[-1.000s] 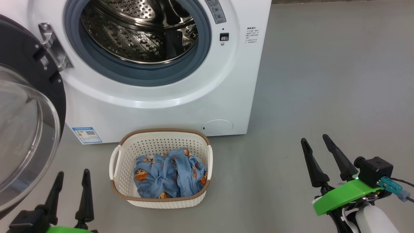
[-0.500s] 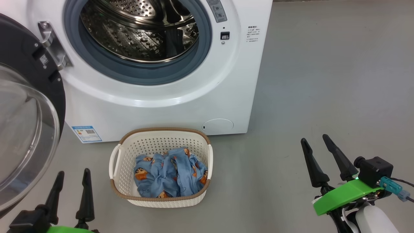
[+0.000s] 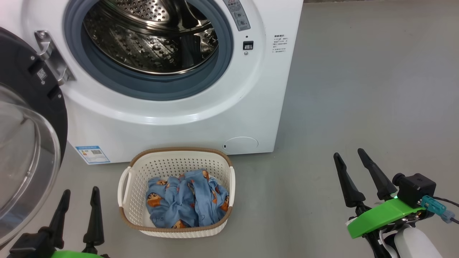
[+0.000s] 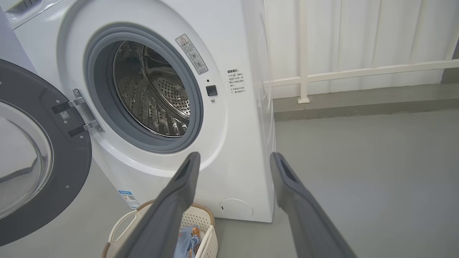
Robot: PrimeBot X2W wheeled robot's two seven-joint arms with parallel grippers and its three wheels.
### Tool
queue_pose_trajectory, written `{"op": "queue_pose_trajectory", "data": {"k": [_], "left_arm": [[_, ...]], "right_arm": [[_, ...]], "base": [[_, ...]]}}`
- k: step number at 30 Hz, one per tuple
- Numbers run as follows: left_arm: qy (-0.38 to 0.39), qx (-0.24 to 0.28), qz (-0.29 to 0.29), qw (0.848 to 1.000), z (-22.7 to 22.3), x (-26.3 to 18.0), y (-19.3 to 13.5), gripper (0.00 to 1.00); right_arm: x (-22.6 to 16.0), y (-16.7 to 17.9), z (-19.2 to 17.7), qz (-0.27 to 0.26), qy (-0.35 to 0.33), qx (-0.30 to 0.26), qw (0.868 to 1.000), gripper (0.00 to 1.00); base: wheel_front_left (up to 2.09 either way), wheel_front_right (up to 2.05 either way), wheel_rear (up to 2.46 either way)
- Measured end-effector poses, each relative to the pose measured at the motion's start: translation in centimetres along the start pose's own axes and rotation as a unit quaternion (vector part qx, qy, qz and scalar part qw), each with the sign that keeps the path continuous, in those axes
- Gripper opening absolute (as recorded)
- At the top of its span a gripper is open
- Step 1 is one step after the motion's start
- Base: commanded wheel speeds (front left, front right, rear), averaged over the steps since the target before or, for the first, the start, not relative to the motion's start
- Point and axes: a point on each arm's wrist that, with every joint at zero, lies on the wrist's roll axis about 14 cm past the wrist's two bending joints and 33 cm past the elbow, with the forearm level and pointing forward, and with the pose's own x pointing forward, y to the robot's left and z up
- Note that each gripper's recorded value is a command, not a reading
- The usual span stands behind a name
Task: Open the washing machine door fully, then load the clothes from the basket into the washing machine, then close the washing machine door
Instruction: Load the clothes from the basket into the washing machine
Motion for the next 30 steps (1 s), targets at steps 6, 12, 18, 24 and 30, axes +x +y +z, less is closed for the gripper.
{"op": "queue_pose_trajectory", "data": {"k": [6, 12, 18, 24, 30], "left_arm": [[0.0, 0.001, 0.002, 1.0, -0.02, 0.01, 0.12, 1.0], [0.0, -0.004, 0.003, 1.0, -0.06, -0.03, 0.06, 1.0], [-0.001, -0.006, 0.003, 1.0, -0.08, 0.0, -0.02, 1.0], [0.0, -0.003, 0.002, 1.0, -0.14, 0.06, -0.06, 1.0], [-0.002, -0.002, -0.001, 1.0, -0.04, 0.16, -0.17, 1.0]], "right_arm": [[0.04, -0.01, -0.08, 0.0, 0.001, 0.0, 1.0, 1.0], [0.05, 0.03, -0.04, 0.0, 0.0, 0.0, 1.0, 1.0], [0.01, 0.0, -0.01, 0.0, 0.0, 0.0, 1.0, 1.0], [0.0, -0.06, -0.06, -0.001, 0.001, 0.001, 1.0, 1.0], [0.02, 0.0, -0.07, -0.001, 0.0, 0.001, 1.0, 1.0]], "base": [[0.62, -0.62, 0.0], [0.62, -0.62, 0.0], [0.67, -0.67, 0.0], [0.73, -0.73, 0.0], [0.73, -0.73, 0.0]]}}
